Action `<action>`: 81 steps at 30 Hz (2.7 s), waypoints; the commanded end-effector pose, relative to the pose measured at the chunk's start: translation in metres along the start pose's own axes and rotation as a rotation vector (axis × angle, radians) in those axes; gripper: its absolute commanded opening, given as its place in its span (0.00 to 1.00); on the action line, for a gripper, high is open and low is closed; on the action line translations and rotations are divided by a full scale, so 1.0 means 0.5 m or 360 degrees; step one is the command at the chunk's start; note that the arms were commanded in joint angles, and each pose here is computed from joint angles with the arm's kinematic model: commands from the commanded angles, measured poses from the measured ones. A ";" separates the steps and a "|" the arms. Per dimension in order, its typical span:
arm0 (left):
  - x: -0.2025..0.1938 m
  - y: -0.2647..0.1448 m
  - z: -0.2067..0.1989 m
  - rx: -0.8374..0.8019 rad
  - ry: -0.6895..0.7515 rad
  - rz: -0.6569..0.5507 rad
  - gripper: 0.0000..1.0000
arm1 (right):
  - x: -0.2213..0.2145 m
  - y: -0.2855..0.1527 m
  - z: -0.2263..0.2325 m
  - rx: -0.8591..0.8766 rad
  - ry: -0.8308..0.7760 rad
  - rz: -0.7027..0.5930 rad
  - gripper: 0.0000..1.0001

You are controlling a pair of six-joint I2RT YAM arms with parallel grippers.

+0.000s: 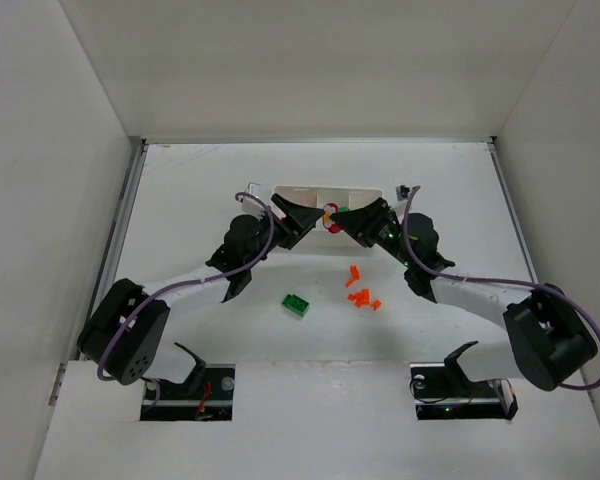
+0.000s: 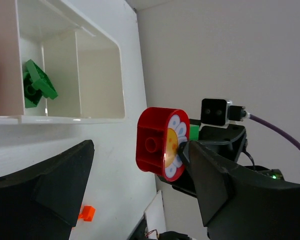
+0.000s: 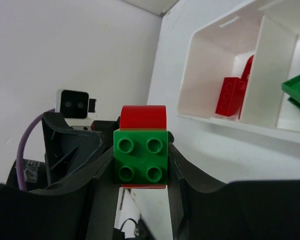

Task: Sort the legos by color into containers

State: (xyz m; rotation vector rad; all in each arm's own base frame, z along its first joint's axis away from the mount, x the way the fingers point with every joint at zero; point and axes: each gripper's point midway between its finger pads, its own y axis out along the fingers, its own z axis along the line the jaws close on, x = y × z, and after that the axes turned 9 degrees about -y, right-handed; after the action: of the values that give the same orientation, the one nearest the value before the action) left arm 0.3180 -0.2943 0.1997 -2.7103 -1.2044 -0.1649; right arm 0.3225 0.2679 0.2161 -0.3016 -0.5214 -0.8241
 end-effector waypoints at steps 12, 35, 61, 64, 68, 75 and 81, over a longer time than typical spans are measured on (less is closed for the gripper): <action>0.050 -0.041 -0.094 -0.0310 -0.0019 -0.0110 0.70 | 0.002 0.044 0.136 0.0498 0.0383 0.0026 0.28; 0.064 -0.022 -0.102 -0.0328 -0.0001 -0.0142 0.32 | -0.031 0.054 0.126 0.0596 0.0537 0.0122 0.34; 0.059 -0.085 -0.066 -0.0300 -0.0038 -0.0119 0.23 | -0.030 0.040 0.110 0.0568 0.0444 0.0096 0.39; 0.065 -0.088 -0.060 -0.0293 -0.0039 -0.0135 0.23 | -0.031 0.041 0.105 0.0557 0.0441 0.0100 0.33; 0.076 -0.095 -0.054 -0.0287 -0.0038 -0.0154 0.21 | -0.029 0.041 0.091 0.0515 0.0415 0.0090 0.30; 0.115 -0.128 -0.037 -0.0276 -0.0035 -0.0212 0.18 | -0.009 0.036 0.085 0.0475 0.0317 0.0072 0.30; 0.144 -0.157 -0.007 -0.0237 -0.0042 -0.0255 0.17 | -0.011 0.049 0.084 0.0427 0.0236 0.0095 0.30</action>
State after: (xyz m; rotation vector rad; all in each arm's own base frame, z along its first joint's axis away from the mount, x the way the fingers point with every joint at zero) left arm 0.3130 -0.1978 0.2134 -2.7195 -1.4661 -0.1766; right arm 0.3217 0.3036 0.2278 -0.0175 -0.3949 -0.6943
